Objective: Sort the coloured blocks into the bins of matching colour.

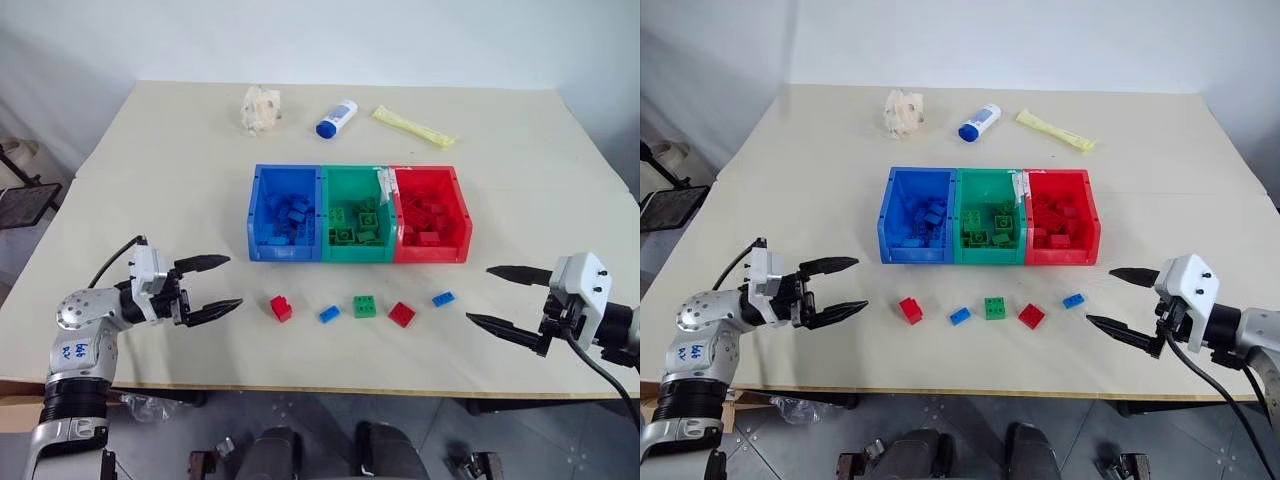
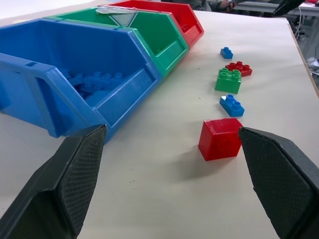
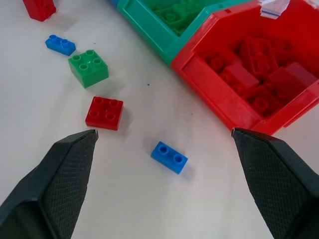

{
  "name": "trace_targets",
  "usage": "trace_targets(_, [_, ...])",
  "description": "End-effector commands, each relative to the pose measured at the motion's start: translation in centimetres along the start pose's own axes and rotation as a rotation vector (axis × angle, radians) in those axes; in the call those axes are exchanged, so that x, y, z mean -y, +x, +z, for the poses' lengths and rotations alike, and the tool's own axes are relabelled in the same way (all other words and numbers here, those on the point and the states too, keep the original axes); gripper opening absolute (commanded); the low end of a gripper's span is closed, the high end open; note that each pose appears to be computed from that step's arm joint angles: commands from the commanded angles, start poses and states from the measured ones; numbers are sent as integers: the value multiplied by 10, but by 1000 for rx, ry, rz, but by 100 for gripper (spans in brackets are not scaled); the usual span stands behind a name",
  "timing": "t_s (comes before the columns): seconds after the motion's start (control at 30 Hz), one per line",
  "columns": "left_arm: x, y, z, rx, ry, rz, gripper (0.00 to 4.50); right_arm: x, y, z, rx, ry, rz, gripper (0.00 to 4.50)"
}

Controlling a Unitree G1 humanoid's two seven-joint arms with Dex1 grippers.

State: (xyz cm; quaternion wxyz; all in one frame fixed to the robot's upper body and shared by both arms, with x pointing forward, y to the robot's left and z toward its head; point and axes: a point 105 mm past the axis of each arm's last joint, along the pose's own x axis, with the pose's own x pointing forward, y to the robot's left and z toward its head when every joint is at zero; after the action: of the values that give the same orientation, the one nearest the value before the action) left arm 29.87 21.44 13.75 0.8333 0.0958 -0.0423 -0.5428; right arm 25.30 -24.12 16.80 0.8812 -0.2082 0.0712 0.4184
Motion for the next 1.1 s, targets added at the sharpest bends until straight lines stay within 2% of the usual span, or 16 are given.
trace_targets(0.03, [0, 0, 4, 8, -10, -21, 448, 0, 1, 8, 33, -15, -5, 450])
trace_targets(0.17, [-7, 2, 5, 11, -93, 16, 448, 3, 2, 7, 18, -1, -25, 450])
trace_targets(0.3, [-11, 5, 5, 12, -88, 48, 448, 10, 2, 0, -40, 18, -63, 450])
trace_targets(0.4, [-10, 5, -1, 9, -115, 26, 448, 15, -9, -4, -77, 40, -88, 450])
trace_targets(0.47, [-12, 4, 3, 60, -148, 17, 448, 16, -19, -6, -97, 45, -99, 450])
trace_targets(0.63, [-3, 2, -3, 55, -82, -99, 448, 13, -47, -11, -158, 64, -131, 450])
trace_targets(0.77, [3, 2, -11, 37, -30, -164, 448, 11, -57, -12, -180, 72, -140, 450])
trace_targets(0.97, [5, 7, -15, 26, 33, -192, 448, 9, -55, -11, -190, 77, -122, 450])
trace_targets(1.1, [8, 6, -19, 2, 60, -205, 448, 2, -40, -11, -216, 72, -48, 450])
